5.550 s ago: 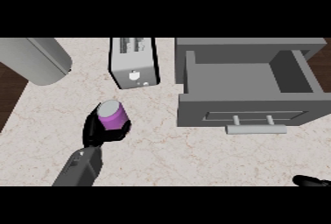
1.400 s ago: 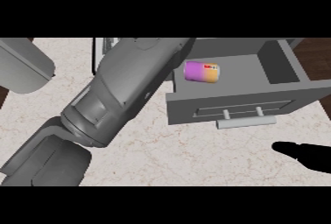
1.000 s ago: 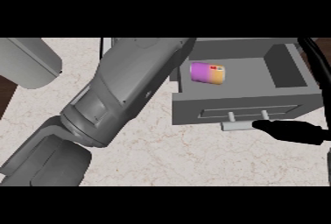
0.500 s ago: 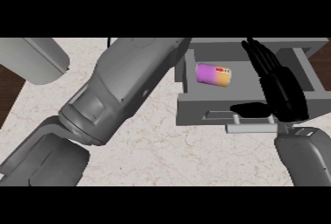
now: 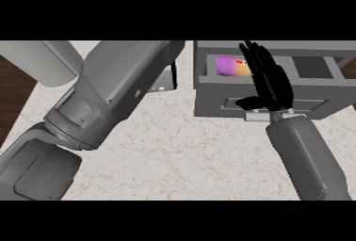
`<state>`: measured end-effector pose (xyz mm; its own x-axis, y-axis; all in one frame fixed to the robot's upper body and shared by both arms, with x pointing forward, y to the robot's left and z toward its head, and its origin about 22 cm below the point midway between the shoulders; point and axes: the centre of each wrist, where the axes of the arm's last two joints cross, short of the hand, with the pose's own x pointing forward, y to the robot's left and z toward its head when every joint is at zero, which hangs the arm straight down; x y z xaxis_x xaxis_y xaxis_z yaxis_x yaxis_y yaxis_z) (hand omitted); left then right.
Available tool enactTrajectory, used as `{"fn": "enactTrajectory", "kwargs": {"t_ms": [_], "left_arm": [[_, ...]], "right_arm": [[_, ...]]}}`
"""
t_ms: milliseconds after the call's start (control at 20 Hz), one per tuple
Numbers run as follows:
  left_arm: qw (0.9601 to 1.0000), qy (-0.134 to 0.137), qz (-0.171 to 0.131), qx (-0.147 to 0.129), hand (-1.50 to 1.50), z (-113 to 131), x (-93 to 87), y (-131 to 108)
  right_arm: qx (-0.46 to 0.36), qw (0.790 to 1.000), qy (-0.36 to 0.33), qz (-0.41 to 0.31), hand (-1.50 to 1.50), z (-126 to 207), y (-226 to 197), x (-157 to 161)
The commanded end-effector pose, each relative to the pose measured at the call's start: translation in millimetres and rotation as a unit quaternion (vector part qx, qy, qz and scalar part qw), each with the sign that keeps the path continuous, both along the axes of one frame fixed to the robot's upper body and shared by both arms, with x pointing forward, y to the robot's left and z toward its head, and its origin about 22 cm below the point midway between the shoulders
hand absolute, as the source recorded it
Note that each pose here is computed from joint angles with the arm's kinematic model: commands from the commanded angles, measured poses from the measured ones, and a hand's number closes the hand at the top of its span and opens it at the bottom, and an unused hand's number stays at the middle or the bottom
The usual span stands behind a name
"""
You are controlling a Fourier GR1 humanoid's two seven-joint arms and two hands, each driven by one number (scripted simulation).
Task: Pick up the can, place it into the drawer and close the drawer
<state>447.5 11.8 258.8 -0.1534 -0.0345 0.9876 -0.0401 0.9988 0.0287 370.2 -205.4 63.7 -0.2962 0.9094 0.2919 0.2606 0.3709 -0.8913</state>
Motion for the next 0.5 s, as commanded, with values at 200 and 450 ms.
{"fn": "enactTrajectory", "kwargs": {"t_ms": [200,450], "left_arm": [[0.9998,0.011,0.016,0.006,-1.5,-1,6.2,29],[0.9999,0.007,0.012,0.005,-1.5,1,5.1,39]], "right_arm": [[-0.02,0.997,-0.049,-0.055,-1.5,-18,15,36],[-0.02,0.994,-0.081,-0.067,-1.5,13,25,66]]}}
